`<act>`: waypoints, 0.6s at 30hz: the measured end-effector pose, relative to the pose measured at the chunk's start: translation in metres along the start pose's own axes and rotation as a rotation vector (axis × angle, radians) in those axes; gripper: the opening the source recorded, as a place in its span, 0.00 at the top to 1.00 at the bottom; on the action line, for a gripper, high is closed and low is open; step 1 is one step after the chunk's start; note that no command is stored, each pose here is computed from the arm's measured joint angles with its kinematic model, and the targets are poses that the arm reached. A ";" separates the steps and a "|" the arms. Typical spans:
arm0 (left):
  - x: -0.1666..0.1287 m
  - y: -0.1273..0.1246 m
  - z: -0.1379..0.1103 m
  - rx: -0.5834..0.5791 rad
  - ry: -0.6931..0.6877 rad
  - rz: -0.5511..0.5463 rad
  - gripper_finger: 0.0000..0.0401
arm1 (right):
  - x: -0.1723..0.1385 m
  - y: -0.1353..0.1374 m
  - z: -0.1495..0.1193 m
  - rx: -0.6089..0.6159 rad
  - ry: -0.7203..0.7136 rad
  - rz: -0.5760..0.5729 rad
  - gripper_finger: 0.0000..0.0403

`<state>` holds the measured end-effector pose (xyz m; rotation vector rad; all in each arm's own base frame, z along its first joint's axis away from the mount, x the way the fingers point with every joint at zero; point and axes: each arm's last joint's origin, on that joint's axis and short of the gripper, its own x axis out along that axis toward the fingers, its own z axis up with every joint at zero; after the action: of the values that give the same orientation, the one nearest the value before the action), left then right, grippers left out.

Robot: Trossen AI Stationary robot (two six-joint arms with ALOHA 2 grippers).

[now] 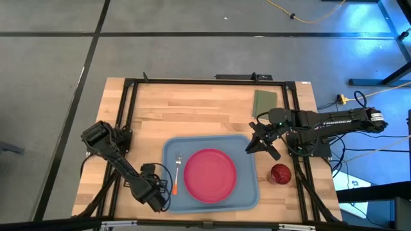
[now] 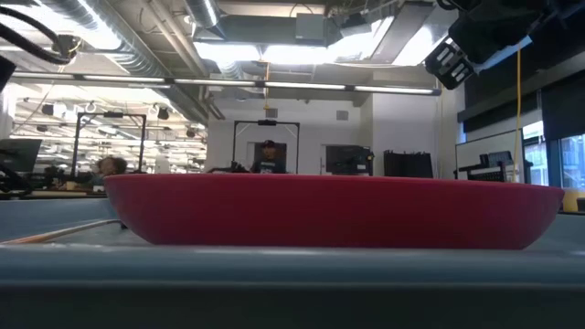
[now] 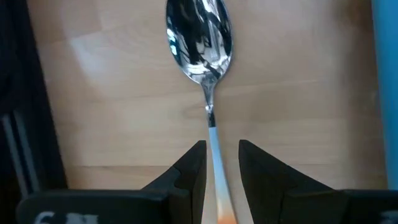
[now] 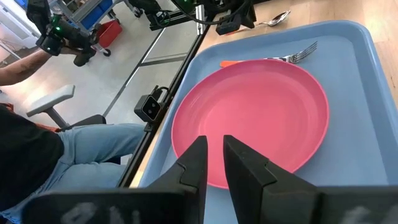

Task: Pick and place plate/cup/fork/spoon on tray
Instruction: Put the orange spoon on the blue serving tray to the left side of the orange spoon

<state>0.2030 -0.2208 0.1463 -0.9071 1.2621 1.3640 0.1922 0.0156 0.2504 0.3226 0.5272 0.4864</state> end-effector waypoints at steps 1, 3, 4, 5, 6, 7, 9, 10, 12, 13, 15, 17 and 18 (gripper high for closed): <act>0.002 -0.001 0.000 0.000 0.007 -0.008 0.78 | 0.000 0.000 0.000 0.000 0.000 0.000 0.86; 0.008 -0.001 -0.001 0.000 0.022 -0.023 0.78 | 0.000 0.000 0.000 0.000 0.000 0.000 0.86; 0.010 -0.001 0.000 0.000 0.030 -0.028 0.78 | 0.000 0.000 0.000 0.000 0.000 0.000 0.86; 0.011 -0.001 0.000 0.000 0.040 -0.035 0.78 | 0.000 0.000 0.000 0.000 0.000 0.000 0.86; 0.013 0.000 0.000 -0.003 0.041 -0.032 0.78 | 0.000 0.000 0.000 0.000 0.000 0.000 0.86; 0.013 0.001 0.000 -0.008 0.038 -0.031 0.78 | 0.000 0.000 0.000 0.000 0.000 0.000 0.86; 0.014 0.001 0.000 -0.015 0.031 -0.035 0.78 | 0.000 0.000 0.000 0.002 0.001 0.000 0.86; 0.014 0.001 0.000 -0.017 0.031 -0.036 0.78 | 0.000 0.000 0.000 0.004 0.001 0.000 0.86; 0.014 0.001 0.000 -0.017 0.038 -0.030 0.78 | 0.000 0.000 0.000 0.004 0.001 0.000 0.86; 0.015 0.001 -0.001 -0.017 0.046 -0.024 0.78 | 0.000 0.000 0.000 0.004 0.001 0.000 0.86; 0.015 0.001 -0.002 -0.012 0.065 -0.017 0.78 | 0.000 0.000 0.000 0.004 0.002 0.000 0.86; 0.015 0.001 -0.002 -0.007 0.075 -0.016 0.79 | 0.000 0.000 0.000 0.005 0.004 -0.001 0.86; 0.015 0.001 -0.002 -0.007 0.076 -0.017 0.80 | 0.000 0.000 -0.001 0.007 0.006 -0.001 0.86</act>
<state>0.1993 -0.2201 0.1317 -0.9797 1.3049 1.3324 0.1919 0.0156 0.2498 0.3278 0.5347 0.4845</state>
